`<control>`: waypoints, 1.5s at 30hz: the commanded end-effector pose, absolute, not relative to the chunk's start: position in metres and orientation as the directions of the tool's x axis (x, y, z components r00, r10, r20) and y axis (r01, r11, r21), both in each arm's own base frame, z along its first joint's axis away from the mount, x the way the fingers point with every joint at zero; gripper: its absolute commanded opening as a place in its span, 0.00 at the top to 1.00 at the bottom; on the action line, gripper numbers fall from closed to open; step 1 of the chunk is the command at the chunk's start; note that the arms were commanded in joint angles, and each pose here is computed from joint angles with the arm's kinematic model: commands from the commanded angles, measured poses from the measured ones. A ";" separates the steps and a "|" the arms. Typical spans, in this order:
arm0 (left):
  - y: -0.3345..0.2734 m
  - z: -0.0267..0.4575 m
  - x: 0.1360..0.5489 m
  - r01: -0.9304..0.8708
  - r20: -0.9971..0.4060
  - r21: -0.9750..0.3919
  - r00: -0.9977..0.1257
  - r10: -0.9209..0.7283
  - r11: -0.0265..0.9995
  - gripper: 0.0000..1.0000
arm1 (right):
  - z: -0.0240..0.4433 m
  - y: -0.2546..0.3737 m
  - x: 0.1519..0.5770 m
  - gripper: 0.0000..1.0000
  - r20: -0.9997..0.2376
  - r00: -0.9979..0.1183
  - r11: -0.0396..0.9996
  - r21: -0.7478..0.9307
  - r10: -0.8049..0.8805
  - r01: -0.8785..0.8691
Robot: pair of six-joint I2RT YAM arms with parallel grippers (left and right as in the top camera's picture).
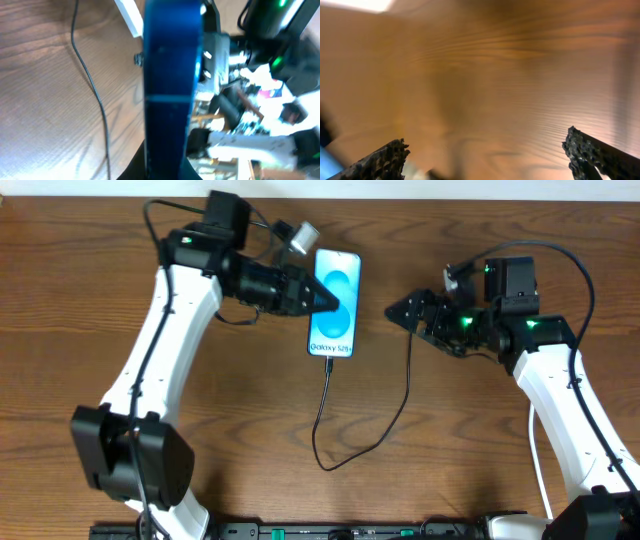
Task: Plug charger to phone and switch on socket
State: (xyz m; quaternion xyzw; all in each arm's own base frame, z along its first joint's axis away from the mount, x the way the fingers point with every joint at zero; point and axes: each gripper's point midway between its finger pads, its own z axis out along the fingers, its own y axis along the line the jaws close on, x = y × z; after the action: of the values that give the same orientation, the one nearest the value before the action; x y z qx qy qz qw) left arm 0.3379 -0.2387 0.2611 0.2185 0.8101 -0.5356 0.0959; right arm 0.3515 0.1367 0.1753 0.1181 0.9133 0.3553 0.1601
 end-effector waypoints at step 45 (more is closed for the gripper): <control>-0.224 0.188 0.389 0.368 -0.312 -0.714 -0.929 0.200 0.595 0.93 | -0.001 0.060 0.290 0.10 -0.120 -0.925 0.928 -0.051 0.361 0.369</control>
State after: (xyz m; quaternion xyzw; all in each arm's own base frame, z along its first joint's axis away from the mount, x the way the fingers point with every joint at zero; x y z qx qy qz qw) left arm 0.3889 -0.2219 0.1900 0.1643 0.8894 -0.4130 0.1064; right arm 0.2911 0.0770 0.0022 0.1739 0.9836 0.0031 0.0488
